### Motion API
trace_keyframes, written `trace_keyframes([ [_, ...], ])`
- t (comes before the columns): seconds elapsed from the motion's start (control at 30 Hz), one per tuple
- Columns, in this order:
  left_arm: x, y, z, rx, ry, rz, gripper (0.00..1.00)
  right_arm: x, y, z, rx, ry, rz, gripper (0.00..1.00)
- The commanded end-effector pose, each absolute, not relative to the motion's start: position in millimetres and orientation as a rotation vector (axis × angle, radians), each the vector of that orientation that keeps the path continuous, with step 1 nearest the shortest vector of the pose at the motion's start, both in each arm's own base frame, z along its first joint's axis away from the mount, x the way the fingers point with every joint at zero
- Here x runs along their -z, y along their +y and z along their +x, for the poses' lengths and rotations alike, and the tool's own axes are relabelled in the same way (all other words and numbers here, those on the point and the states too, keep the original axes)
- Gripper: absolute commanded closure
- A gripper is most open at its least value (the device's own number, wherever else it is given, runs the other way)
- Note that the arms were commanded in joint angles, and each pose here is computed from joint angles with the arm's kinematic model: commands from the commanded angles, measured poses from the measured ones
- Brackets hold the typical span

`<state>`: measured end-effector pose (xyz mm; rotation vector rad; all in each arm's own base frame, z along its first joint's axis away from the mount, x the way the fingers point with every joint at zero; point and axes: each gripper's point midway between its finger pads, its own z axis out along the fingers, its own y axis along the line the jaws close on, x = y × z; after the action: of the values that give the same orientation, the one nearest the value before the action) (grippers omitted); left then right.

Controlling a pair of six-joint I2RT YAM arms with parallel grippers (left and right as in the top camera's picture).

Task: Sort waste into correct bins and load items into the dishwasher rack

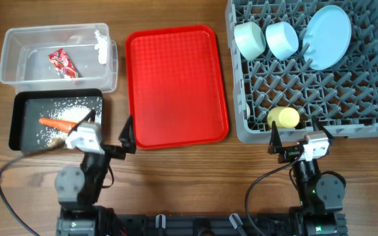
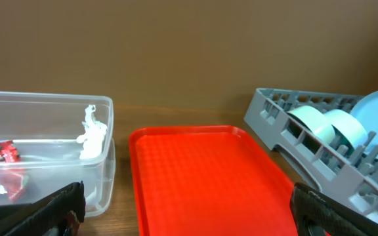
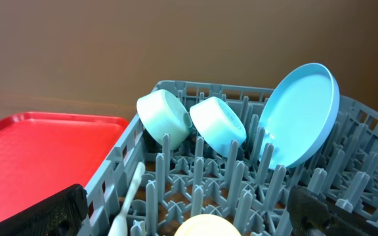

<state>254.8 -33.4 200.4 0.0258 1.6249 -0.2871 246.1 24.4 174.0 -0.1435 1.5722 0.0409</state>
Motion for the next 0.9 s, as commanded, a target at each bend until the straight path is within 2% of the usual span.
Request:
trace_keyframes([
  [0.0, -189.4, -26.6, 248.7, 0.278, 1.575, -0.007, 0.0, -175.8, 26.1, 245.3, -0.061, 1.561, -0.141, 0.0],
  [0.4, -160.1, -24.3, 244.0, 0.277, 1.638, -0.033, 0.0, -175.8, 26.1, 245.3, -0.061, 1.561, -0.141, 0.0],
  [0.87, -160.9, -24.0, 244.2, 0.275, 1.634, -0.033, 0.0, -175.8, 26.1, 245.3, -0.061, 1.561, -0.141, 0.0],
])
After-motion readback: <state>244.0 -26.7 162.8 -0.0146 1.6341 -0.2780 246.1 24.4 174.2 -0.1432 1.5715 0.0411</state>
